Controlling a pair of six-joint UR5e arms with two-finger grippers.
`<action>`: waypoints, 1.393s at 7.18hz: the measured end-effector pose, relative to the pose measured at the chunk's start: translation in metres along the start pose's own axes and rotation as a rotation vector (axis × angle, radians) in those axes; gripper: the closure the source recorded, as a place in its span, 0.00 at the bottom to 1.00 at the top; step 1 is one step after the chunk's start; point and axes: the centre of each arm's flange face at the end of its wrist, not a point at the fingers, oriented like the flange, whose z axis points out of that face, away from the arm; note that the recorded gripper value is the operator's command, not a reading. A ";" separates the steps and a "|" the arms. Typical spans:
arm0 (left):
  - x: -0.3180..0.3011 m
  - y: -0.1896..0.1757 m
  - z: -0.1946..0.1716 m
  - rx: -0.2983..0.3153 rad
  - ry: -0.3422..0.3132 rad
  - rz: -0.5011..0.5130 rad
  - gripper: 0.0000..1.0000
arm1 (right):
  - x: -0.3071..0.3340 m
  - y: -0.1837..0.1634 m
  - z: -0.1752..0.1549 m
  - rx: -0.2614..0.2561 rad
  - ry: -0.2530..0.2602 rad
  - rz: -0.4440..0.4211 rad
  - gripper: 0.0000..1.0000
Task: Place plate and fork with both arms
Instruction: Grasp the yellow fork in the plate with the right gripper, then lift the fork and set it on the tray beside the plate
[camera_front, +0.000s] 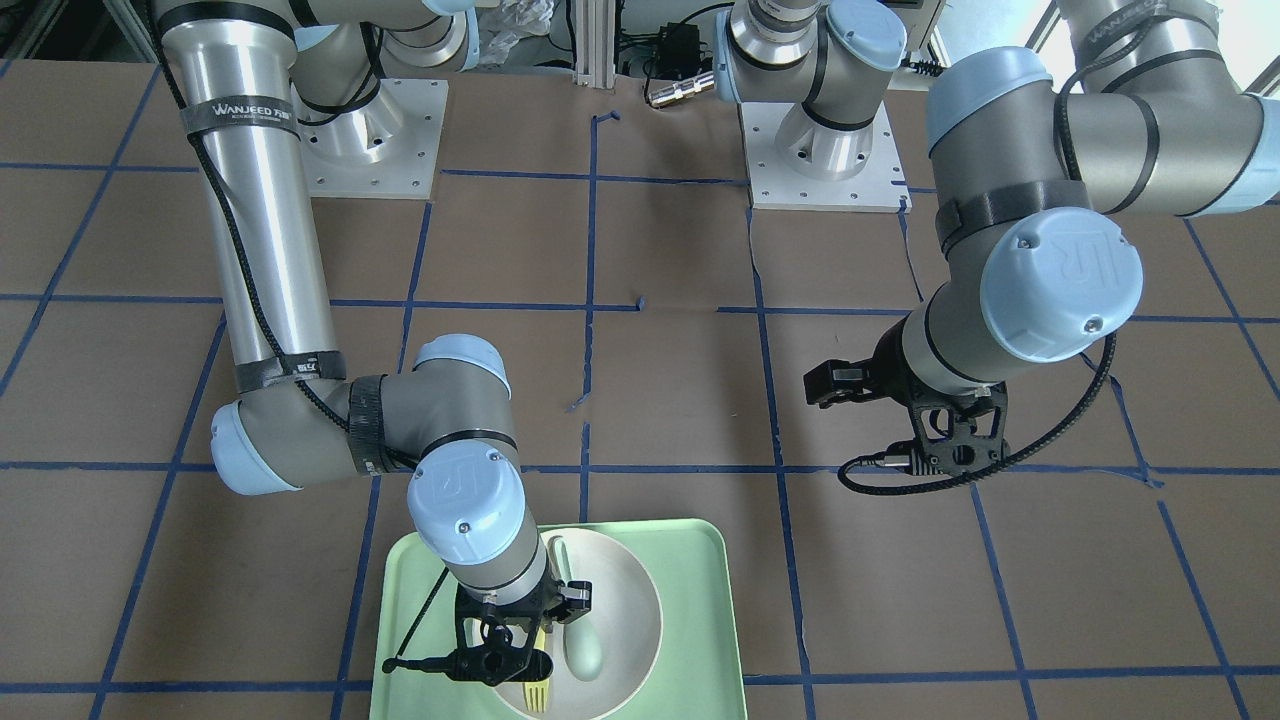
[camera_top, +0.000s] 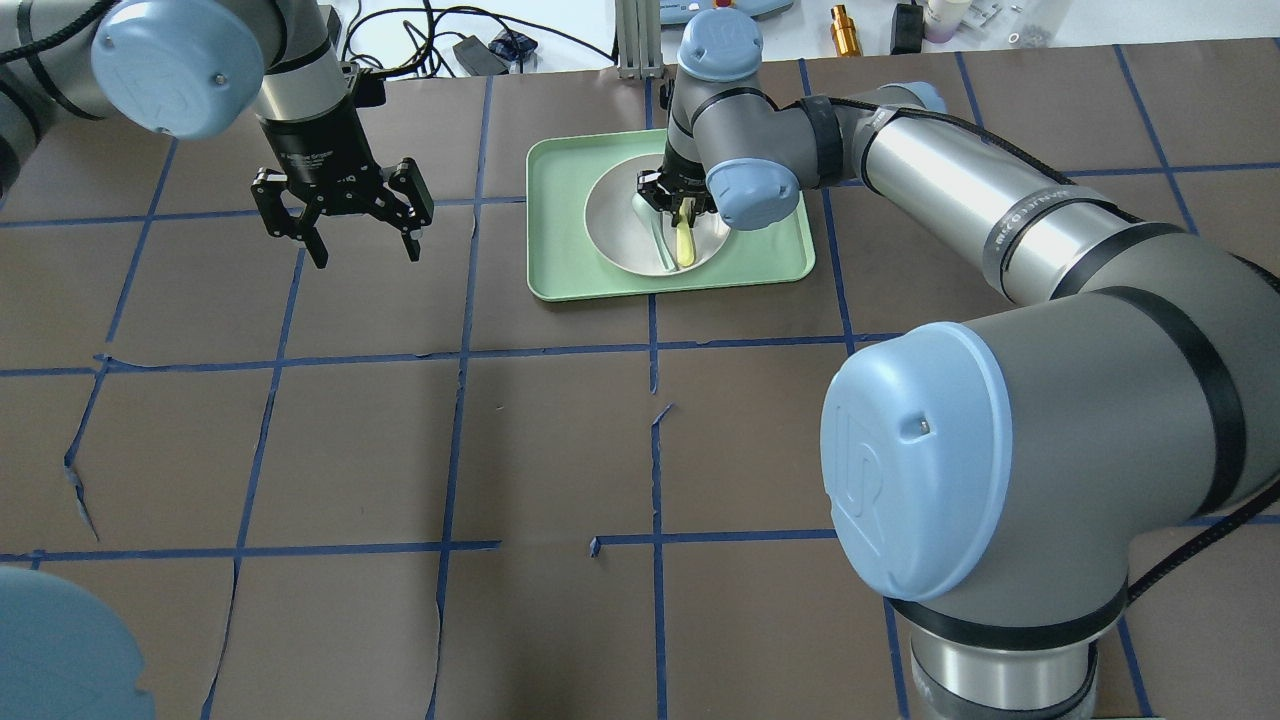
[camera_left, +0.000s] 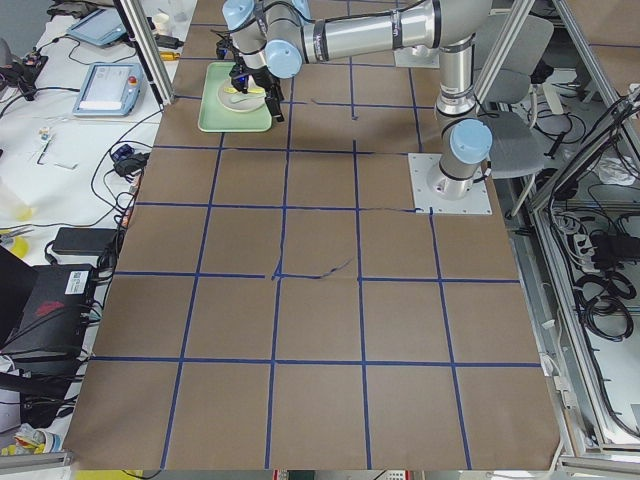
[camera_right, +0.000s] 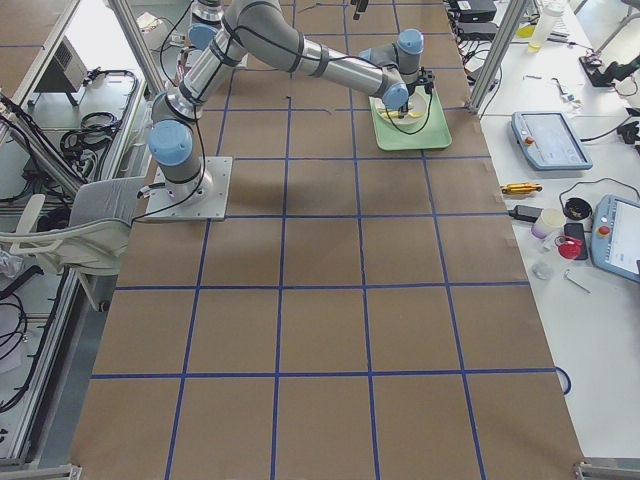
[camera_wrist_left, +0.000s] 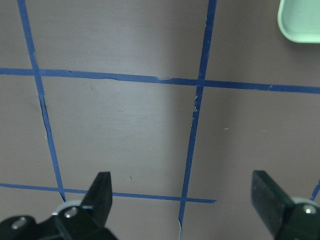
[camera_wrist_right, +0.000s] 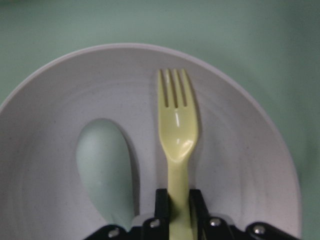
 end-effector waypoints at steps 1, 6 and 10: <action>0.000 0.000 0.000 0.000 0.000 0.000 0.00 | 0.000 0.000 -0.002 0.003 -0.001 0.003 1.00; 0.000 0.000 0.000 0.000 0.000 0.000 0.00 | 0.001 -0.005 -0.068 0.071 -0.020 0.032 1.00; -0.001 0.000 -0.001 0.005 0.000 -0.003 0.00 | 0.080 -0.016 -0.053 0.027 -0.003 -0.078 1.00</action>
